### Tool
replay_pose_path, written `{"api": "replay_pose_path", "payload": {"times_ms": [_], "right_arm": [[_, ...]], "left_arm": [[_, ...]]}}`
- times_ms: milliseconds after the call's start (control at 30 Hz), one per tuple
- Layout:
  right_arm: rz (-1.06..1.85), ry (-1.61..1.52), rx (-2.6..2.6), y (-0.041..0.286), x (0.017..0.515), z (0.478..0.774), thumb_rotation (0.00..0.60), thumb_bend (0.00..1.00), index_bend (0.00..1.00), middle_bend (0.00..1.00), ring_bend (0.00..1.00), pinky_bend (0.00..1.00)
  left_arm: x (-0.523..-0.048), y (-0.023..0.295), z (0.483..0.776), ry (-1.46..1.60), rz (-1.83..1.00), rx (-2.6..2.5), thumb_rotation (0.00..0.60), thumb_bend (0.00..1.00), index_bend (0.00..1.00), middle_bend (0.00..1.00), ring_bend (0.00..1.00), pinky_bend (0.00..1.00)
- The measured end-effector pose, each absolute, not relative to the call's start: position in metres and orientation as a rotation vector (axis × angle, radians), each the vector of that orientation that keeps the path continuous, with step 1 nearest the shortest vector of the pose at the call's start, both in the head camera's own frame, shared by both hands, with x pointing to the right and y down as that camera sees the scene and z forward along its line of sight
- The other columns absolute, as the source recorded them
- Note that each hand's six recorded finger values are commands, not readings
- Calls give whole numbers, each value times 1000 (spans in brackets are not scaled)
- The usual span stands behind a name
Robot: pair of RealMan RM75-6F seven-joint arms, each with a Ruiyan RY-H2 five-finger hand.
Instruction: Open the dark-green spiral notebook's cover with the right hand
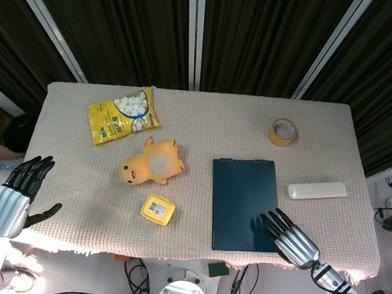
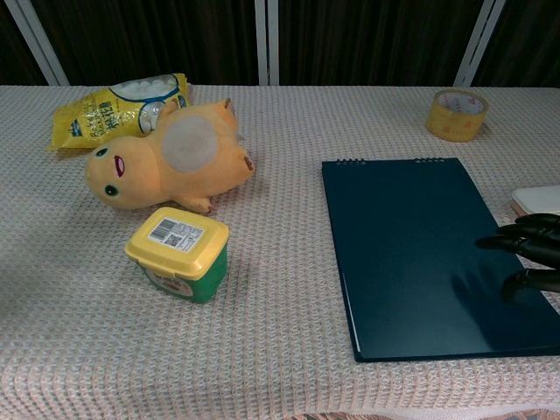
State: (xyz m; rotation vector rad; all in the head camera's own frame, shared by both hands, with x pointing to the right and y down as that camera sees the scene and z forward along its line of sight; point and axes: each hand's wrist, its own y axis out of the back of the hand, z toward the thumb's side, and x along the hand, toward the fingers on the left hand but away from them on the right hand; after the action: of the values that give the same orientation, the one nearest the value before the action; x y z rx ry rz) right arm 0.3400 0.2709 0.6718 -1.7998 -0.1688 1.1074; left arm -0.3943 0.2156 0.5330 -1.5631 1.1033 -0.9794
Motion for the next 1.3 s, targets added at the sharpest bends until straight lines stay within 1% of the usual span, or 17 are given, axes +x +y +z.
{"api": "replay_pose_path", "payload": {"times_ms": [200, 333, 533, 633, 733, 800, 833, 900, 967, 1133, 1300], "right_arm": [[1101, -179, -1810, 271, 339, 672, 600, 369, 498, 16, 0, 0], [1106, -181, -1806, 270, 340, 674, 600, 427, 560, 33, 0, 0], [1115, -193, -1802, 269, 340, 678, 600, 447, 674, 65, 0, 0], [1111, -206, -1801, 268, 340, 678, 600, 453, 786, 98, 0, 0], [1100, -226, -1799, 267, 340, 677, 600, 474, 931, 138, 0, 0], [1090, -246, -1797, 265, 340, 676, 600, 492, 981, 161, 0, 0], [1085, -255, -1797, 265, 339, 675, 600, 512, 994, 172, 0, 0], [1071, -281, -1799, 262, 339, 672, 600, 584, 1000, 204, 0, 0], [1052, -307, -1799, 259, 338, 669, 600, 617, 1000, 226, 0, 0], [1000, -384, -1779, 244, 336, 660, 600, 628, 1000, 263, 0, 0], [956, -465, -1758, 214, 324, 656, 600, 628, 1000, 284, 0, 0]], "left_arm": [[-396, 216, 535, 1105, -987, -1569, 600, 98, 48, 87, 90, 186], [-396, 215, 535, 1098, -992, -1568, 600, 98, 49, 87, 90, 186], [-398, 214, 534, 1097, -1002, -1554, 600, 97, 49, 86, 90, 186], [-399, 213, 534, 1102, -1004, -1552, 600, 98, 49, 87, 90, 186], [-400, 213, 533, 1101, -1004, -1554, 600, 98, 50, 87, 90, 186], [-400, 213, 534, 1101, -1003, -1556, 600, 98, 50, 87, 90, 186], [-400, 213, 534, 1101, -1002, -1558, 600, 98, 50, 87, 90, 186], [-400, 213, 534, 1102, -1002, -1559, 600, 98, 50, 86, 90, 186], [-401, 213, 534, 1104, -1001, -1560, 600, 98, 49, 87, 90, 186], [-403, 211, 534, 1106, -999, -1560, 600, 98, 49, 86, 90, 186], [-406, 209, 534, 1109, -1008, -1559, 600, 98, 49, 87, 90, 186]]}}
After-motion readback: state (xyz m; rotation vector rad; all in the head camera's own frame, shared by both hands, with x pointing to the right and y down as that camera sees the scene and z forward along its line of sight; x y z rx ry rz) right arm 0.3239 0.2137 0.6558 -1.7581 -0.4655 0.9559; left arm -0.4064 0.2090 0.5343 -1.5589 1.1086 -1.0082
